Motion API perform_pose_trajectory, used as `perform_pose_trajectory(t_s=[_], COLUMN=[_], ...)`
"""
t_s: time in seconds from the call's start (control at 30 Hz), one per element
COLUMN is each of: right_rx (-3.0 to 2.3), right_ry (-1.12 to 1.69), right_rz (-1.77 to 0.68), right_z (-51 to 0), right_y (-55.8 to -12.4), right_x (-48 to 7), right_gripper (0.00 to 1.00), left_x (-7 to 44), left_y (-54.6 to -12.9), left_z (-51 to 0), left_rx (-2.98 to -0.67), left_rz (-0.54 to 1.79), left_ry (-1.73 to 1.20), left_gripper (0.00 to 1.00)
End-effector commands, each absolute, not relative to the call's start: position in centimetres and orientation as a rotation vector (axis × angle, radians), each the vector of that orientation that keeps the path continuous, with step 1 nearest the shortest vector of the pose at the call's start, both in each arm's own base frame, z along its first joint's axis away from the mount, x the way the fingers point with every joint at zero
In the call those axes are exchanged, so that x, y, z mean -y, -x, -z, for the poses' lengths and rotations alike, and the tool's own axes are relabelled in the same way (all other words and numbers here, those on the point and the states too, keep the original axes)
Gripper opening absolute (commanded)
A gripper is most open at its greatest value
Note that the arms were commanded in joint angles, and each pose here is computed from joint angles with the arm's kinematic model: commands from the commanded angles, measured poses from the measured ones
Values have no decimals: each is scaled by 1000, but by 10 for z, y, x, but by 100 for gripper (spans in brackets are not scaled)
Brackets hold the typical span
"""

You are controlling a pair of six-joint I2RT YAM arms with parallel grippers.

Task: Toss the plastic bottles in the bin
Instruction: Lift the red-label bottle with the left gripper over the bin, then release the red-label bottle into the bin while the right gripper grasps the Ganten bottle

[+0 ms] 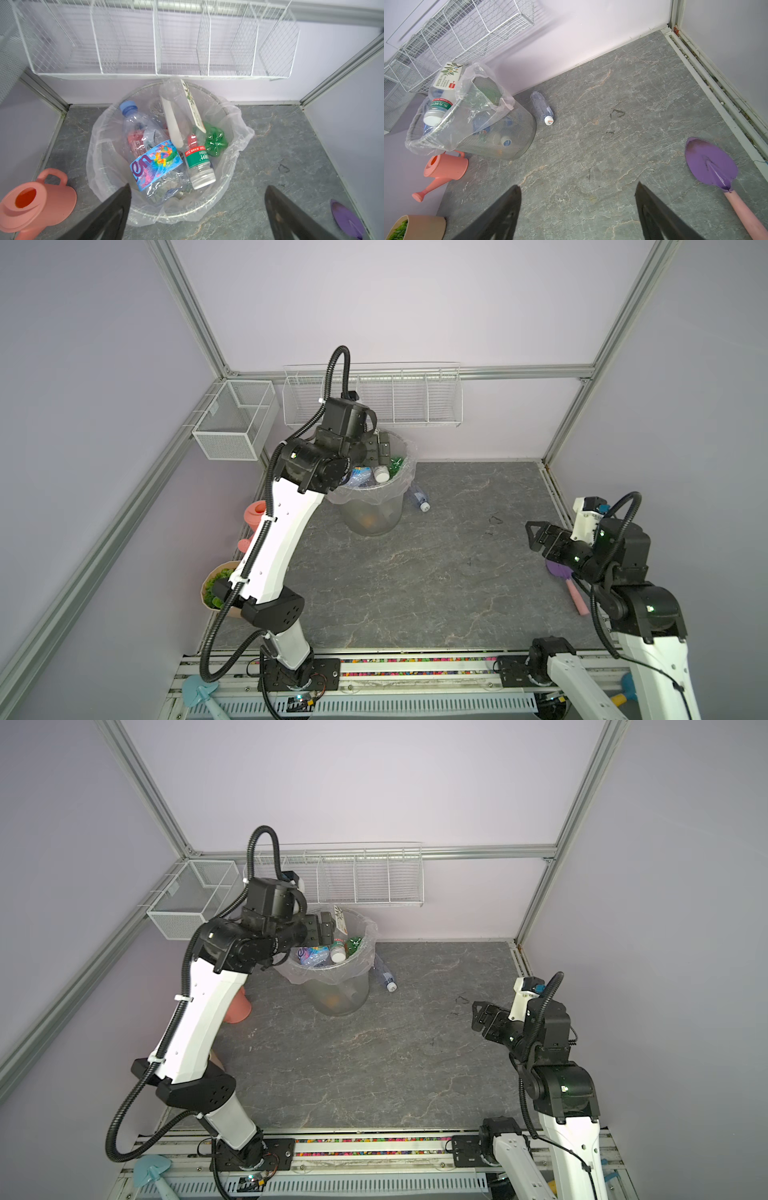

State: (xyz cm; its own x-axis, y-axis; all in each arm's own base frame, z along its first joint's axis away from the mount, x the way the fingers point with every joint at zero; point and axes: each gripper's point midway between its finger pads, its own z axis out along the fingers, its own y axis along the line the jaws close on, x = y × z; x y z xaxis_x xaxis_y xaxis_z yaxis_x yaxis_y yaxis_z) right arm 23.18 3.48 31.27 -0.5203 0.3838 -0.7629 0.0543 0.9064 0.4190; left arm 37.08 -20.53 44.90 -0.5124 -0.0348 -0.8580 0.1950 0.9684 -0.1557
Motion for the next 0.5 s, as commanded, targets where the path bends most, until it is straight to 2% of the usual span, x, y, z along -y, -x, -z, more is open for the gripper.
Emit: perform_pose_trajectory(t_s=[0.0, 0.2, 0.47], right_rx=[-2111, -2214, -2340], right_ry=[-282, -130, 180], right_rz=[-484, -599, -504], right_z=[-304, -272, -221], right_y=[-243, -277, -350], right_x=[-45, -77, -148], right_gripper=[88, 88, 88], left_x=[187, 177, 171], left_y=[-353, -325, -281], left_z=[-480, -508, -498], left_rx=[-2009, -1898, -1824], left_rz=[312, 414, 571], left_ry=[-65, -78, -143], left_gripper=[99, 99, 100])
